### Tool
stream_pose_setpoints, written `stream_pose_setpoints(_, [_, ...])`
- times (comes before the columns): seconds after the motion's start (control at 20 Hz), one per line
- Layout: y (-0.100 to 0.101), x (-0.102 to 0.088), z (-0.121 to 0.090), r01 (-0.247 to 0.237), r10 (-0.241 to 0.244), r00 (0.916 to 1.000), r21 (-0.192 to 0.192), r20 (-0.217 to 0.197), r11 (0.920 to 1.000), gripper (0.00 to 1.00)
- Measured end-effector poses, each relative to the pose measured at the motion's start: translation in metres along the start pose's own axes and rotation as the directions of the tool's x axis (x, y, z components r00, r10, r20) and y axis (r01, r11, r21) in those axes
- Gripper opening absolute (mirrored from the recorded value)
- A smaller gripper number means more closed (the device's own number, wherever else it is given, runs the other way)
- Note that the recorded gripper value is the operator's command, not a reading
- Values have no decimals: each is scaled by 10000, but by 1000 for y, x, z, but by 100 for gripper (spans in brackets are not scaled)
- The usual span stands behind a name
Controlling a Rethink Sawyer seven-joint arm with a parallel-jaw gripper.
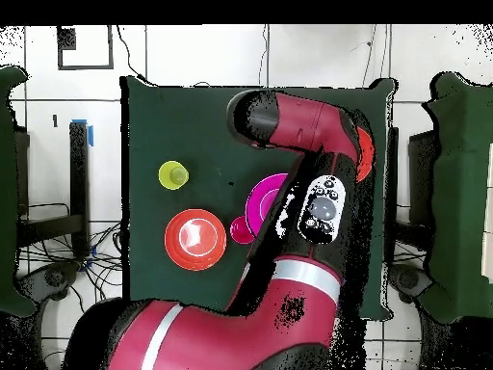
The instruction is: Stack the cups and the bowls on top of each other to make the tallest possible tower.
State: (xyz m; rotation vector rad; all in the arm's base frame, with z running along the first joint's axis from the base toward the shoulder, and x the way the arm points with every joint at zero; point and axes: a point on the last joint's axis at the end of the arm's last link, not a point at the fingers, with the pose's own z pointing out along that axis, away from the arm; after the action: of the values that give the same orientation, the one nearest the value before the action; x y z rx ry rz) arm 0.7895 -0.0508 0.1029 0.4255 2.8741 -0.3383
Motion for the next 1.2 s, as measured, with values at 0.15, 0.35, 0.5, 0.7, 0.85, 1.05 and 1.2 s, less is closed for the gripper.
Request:
stream_pose_setpoints(0.15, [-7,-4,-24,-9,10,10000,217,-60,9998,0])
stream_pose_setpoints(0.35, [-11,-4,-46,45,-38,9999,465,-147,9989,0])
stream_pose_setpoints(0.5, [-10,0,-62,150,-133,9996,701,-243,9974,0])
stream_pose_setpoints(0.7, [-7,11,-83,334,-283,9985,1085,-477,9935,0])
stream_pose_setpoints(0.85, [-4,17,-92,419,-349,9976,1226,-593,9916,0])
stream_pose_setpoints(1.05, [-1,27,-108,539,-437,9965,1484,-712,9875,0])
stream_pose_setpoints(1.2, [-1,31,-112,578,-465,9962,1604,-731,9854,0])
